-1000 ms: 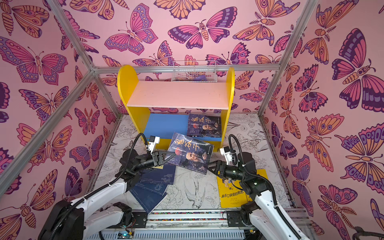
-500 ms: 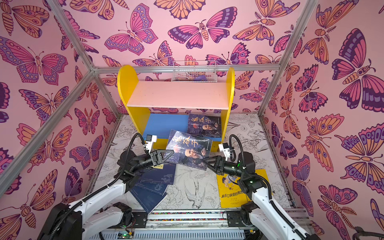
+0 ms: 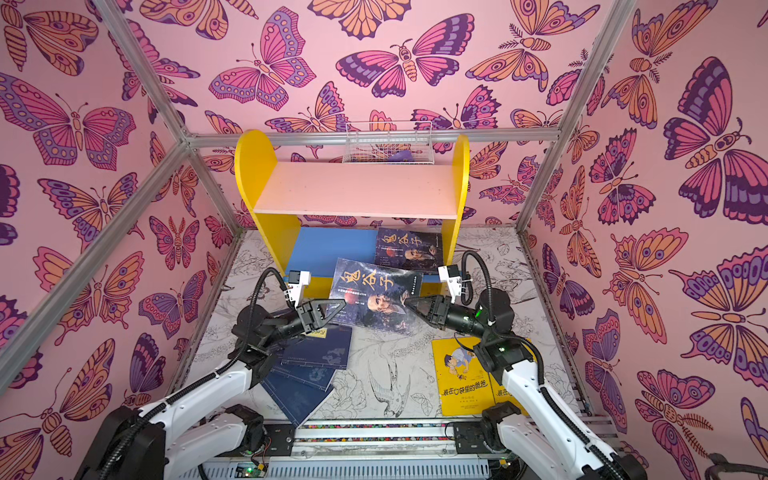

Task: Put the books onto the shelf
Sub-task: 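Carry the purple book with both grippers toward the blue shelf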

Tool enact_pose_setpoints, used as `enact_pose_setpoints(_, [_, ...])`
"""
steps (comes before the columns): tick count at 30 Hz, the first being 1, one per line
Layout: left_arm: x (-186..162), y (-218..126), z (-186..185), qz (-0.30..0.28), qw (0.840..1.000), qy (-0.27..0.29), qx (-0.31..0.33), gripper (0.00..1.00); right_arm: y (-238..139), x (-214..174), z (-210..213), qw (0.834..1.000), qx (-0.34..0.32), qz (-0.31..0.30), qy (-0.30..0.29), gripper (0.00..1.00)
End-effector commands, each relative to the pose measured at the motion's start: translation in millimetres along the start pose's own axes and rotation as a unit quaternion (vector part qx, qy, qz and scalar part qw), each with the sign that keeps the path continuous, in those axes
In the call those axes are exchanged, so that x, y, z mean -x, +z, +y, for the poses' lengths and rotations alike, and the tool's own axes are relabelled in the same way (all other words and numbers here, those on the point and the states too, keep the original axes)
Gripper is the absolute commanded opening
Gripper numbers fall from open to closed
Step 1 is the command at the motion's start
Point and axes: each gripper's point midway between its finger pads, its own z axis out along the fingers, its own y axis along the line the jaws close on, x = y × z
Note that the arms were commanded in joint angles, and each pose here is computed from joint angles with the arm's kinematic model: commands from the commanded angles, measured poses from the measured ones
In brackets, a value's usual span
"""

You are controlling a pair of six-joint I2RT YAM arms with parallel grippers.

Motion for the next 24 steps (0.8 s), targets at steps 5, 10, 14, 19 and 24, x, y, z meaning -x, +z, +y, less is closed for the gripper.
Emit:
enact_pose_setpoints(5, [-9.1,5.5,-4.3,0.035,0.999,0.002,-0.018,0.42,5.3,13.1,16.3,0.999,0.009,-0.001,-0.052,0.00])
enact_pose_setpoints(10, [-4.8,5.6,-4.3,0.048,0.999,-0.005,0.001,0.70,11.3,5.7,19.8,0.997,0.027,0.053,-0.039,0.00])
enact_pose_setpoints(14, [-2.6,3.7,-7.9,0.068,0.998,-0.004,0.006,0.66,10.8,-0.1,26.1,0.993,0.036,0.101,-0.039,0.00])
enact_pose_setpoints(19, [3.8,-0.2,-18.5,0.086,0.996,-0.003,-0.014,0.58,5.2,-6.8,30.0,0.987,0.042,0.147,-0.049,0.00])
enact_pose_setpoints(24, [10.0,-2.2,-21.8,0.093,0.995,0.001,-0.019,0.44,3.2,-3.8,27.0,0.987,0.043,0.150,-0.043,0.00])
